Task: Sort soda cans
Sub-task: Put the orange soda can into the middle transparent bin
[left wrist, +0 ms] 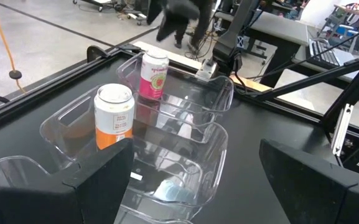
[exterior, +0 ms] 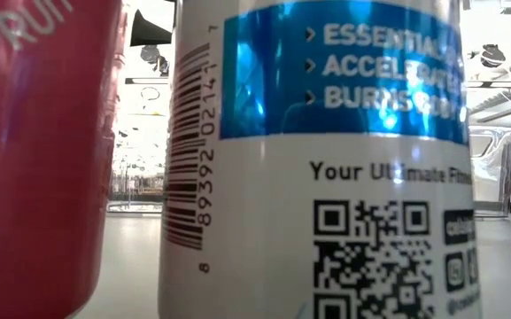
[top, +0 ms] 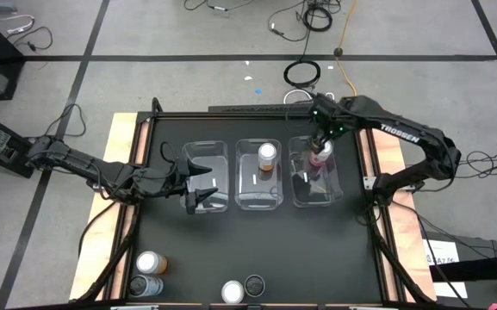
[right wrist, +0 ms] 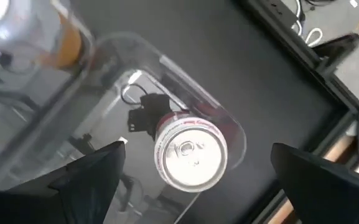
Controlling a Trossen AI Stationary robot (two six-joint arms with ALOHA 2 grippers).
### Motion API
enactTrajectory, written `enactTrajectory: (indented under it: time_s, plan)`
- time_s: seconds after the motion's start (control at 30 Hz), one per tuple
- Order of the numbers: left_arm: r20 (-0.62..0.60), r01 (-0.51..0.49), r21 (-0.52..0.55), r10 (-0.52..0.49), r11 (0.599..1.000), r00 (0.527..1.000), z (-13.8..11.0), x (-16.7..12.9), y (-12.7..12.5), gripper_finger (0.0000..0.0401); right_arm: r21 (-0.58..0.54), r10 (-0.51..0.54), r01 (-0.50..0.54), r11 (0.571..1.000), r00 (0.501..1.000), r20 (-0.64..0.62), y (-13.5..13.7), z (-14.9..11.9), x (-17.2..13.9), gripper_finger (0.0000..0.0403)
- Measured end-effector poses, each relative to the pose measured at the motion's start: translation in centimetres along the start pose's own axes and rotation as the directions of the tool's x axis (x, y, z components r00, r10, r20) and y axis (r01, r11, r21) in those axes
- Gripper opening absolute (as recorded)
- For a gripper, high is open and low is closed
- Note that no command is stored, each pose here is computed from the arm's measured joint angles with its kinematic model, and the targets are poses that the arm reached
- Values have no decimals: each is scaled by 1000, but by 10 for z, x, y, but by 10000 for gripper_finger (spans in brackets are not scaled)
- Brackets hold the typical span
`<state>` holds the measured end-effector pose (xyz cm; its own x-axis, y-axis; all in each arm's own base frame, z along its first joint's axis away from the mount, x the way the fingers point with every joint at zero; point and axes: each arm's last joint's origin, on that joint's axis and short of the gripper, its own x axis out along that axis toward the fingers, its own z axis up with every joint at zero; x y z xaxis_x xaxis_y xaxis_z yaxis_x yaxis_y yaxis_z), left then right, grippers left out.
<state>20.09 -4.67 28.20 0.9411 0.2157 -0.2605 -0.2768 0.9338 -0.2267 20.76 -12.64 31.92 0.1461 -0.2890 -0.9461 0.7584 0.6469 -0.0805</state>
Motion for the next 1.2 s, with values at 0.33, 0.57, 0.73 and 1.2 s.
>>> enactTrajectory:
  time_s: [0.33, 0.57, 0.73, 1.2]
  plan:
    - [-2, -1, 1, 1, 1000, 1000, 0, 0, 0, 354, 16, 152, -160, 987, 961, 229, 16, -32, -68, 394]
    - [-1, 0, 0, 0, 1000, 1000, 0, 0, 0, 354, -21, 280, -299, 954, 863, 420, 42, -75, -101, 394]
    - [0, 0, 0, 0, 1000, 1000, 0, 0, 0, 354, -47, 358, -380, 924, 815, 456, 73, -106, -77, 394]
    - [-1, -1, 1, 1, 1000, 1000, 0, 0, 0, 354, -108, 601, -634, 765, 643, 475, 135, -160, -9, 394]
